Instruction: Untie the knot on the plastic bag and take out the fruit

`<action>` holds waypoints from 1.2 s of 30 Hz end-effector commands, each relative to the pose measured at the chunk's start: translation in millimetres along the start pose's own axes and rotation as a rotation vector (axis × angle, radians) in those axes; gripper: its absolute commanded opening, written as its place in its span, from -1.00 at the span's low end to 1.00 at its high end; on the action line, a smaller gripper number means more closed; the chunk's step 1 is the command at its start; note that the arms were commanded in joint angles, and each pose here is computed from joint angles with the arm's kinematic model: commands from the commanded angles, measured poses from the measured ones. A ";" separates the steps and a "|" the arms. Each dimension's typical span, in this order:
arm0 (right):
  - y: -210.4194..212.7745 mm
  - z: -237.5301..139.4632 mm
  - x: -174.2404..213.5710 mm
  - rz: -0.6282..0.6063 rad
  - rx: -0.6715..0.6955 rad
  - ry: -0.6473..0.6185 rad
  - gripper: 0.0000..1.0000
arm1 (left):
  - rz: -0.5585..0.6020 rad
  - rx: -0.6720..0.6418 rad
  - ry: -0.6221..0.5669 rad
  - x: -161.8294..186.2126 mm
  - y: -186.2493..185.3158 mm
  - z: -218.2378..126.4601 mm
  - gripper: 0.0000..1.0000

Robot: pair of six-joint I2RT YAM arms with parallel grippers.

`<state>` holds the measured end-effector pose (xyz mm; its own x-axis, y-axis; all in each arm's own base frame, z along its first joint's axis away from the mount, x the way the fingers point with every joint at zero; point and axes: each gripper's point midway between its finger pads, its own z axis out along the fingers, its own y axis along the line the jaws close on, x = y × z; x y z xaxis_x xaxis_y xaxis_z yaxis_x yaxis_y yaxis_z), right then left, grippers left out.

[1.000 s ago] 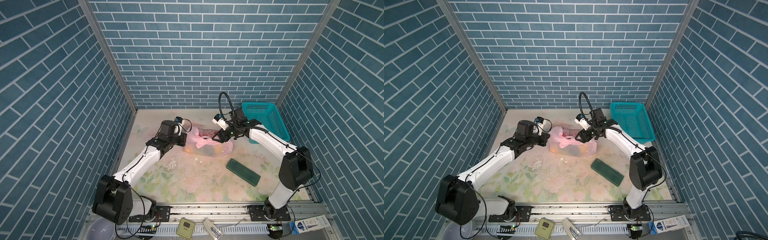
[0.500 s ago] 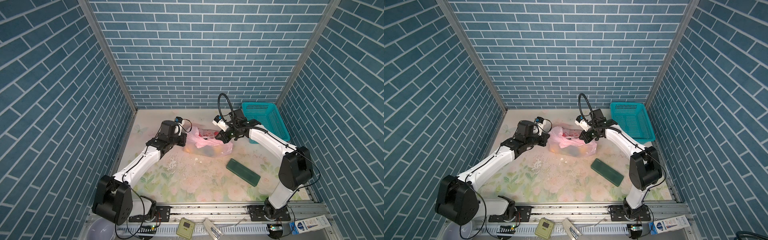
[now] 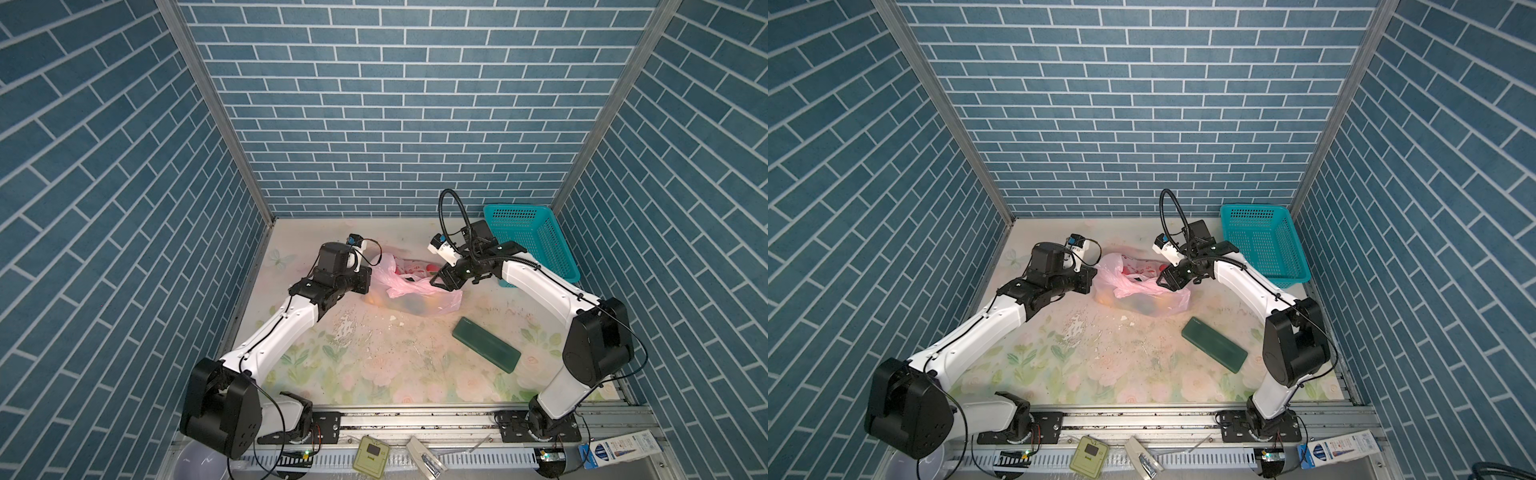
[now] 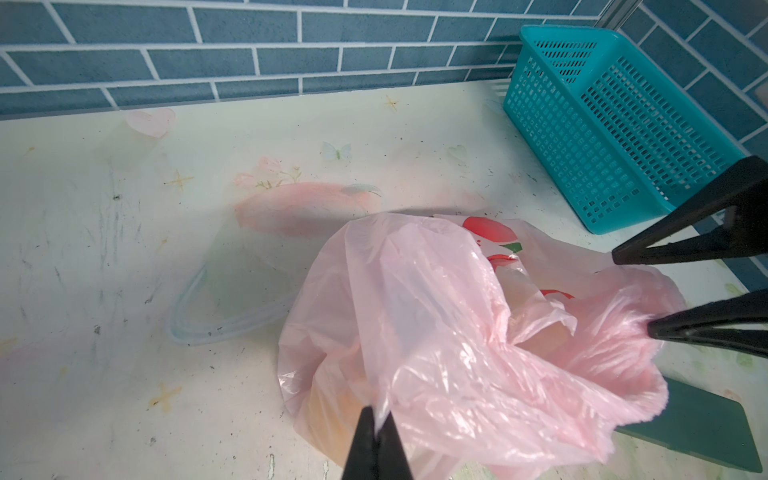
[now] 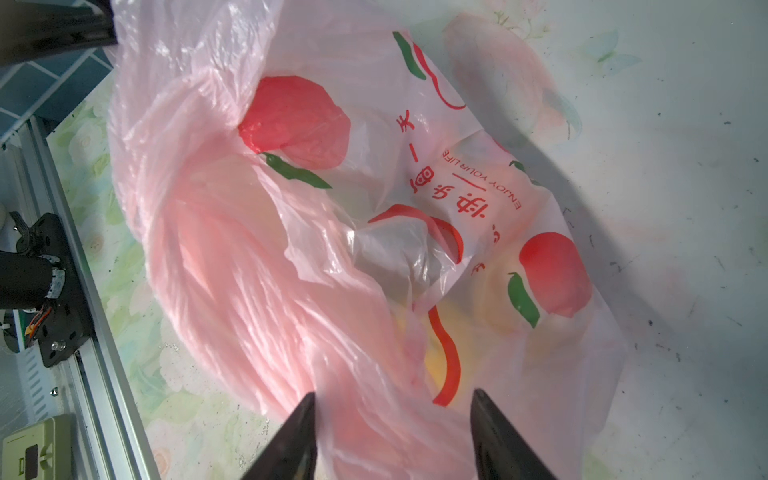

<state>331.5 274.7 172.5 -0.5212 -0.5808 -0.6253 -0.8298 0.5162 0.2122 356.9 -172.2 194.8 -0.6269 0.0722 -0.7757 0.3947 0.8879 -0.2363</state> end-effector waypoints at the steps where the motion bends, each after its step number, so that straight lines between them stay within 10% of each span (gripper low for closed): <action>1: 12.5 2.5 12.4 -0.034 -0.055 0.023 0.08 | 0.013 -0.017 -0.006 2.1 1.9 -4.4 -1.00; 11: 25.8 15.0 27.2 -0.069 -0.085 0.074 -0.04 | 0.012 -0.036 -0.007 2.3 5.5 -2.4 -1.00; 21: 34.5 22.2 32.2 -0.077 -0.098 0.093 -1.00 | 0.010 -0.069 -0.002 2.8 11.7 1.5 -1.00; 36: -22.2 -41.8 27.4 0.163 0.138 -0.125 -1.00 | -0.014 -0.139 0.042 22.3 31.8 0.8 -1.00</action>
<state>317.3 241.3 173.2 -0.5711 -0.5005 -0.6506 -0.7701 0.6011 0.2135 358.9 -152.6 178.5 -0.6434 0.0703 -0.7623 0.3179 0.9304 -0.1825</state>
